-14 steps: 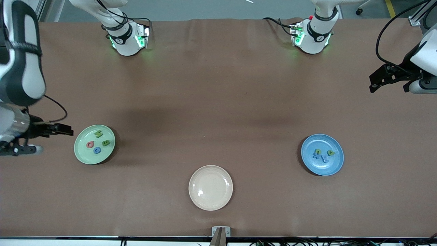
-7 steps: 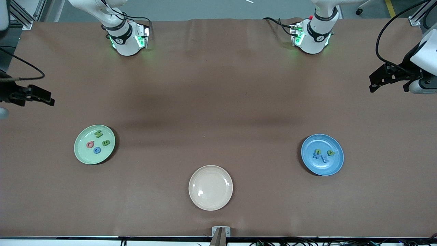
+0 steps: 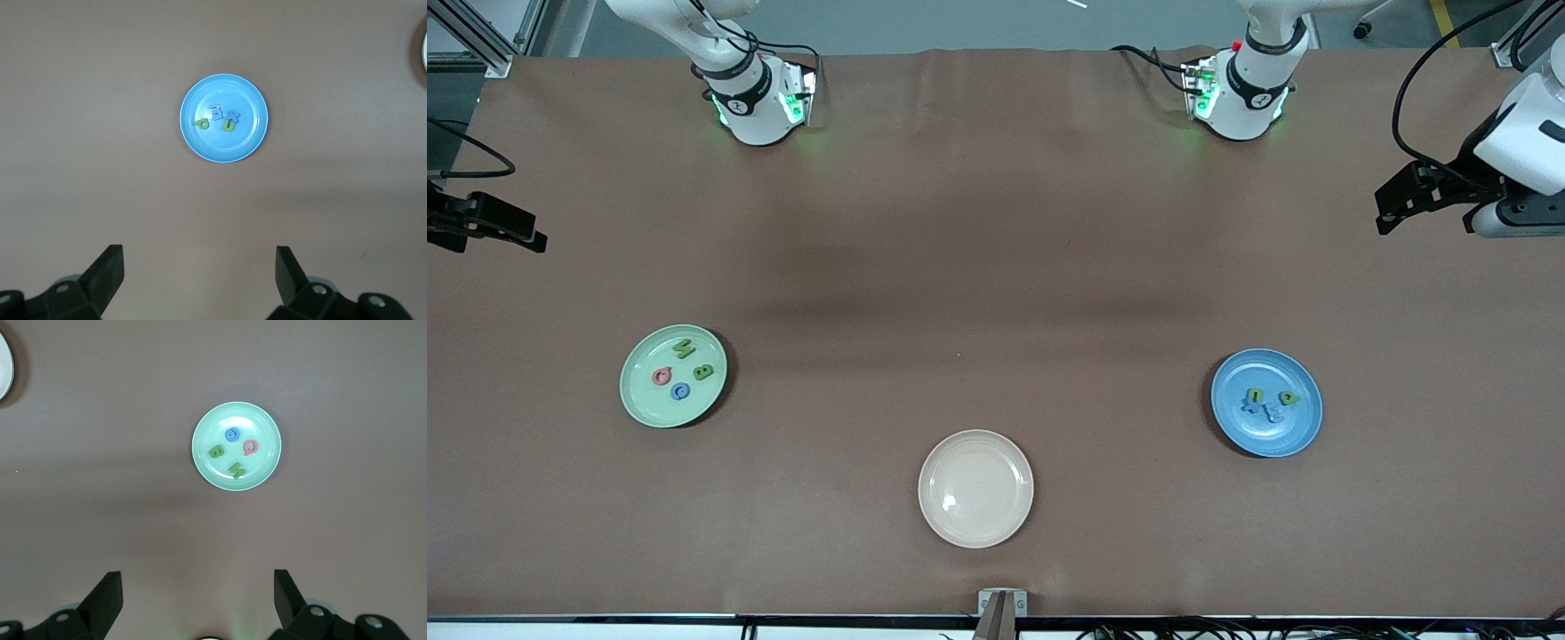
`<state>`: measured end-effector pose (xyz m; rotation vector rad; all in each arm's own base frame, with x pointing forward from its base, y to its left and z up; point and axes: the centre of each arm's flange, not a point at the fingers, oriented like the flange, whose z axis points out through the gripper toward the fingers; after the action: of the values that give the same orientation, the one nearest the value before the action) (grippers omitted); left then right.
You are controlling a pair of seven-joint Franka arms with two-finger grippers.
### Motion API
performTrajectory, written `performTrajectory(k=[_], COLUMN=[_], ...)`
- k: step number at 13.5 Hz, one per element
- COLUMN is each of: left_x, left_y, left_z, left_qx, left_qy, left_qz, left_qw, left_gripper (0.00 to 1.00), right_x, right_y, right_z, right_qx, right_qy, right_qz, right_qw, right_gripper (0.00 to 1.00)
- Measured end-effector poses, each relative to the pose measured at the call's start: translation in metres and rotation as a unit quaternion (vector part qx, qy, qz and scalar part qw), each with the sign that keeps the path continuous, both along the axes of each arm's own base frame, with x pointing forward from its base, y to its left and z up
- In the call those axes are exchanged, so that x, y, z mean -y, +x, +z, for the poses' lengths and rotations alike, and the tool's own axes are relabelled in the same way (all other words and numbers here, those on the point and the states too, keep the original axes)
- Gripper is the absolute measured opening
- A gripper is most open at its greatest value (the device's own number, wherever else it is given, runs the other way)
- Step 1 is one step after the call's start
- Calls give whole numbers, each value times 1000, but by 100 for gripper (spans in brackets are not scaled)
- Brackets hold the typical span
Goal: Sort upper and lower case letters into plates
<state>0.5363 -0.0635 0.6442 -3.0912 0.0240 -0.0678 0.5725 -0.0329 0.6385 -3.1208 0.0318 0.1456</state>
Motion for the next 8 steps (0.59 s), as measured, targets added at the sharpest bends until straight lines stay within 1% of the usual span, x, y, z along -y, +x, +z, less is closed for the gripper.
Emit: performTrajectory(k=[2, 5, 8], left_x=[0, -6, -11], left_y=[-4, -3, -3], left_z=[0, -3, -5], left_qx=[1, -5, -7], left_qy=[1, -22, -26], left_qz=[0, 9, 15], left_qw=[1000, 1000, 1000], left_gripper=[100, 100, 100], right_x=[0, 0, 0], right_y=[0, 0, 1], right_z=[0, 0, 1], right_qx=[0, 1, 3], right_qy=[0, 0, 0], right_qz=[0, 0, 0], right_qw=[1000, 1000, 1000], right_gripper=[100, 100, 100])
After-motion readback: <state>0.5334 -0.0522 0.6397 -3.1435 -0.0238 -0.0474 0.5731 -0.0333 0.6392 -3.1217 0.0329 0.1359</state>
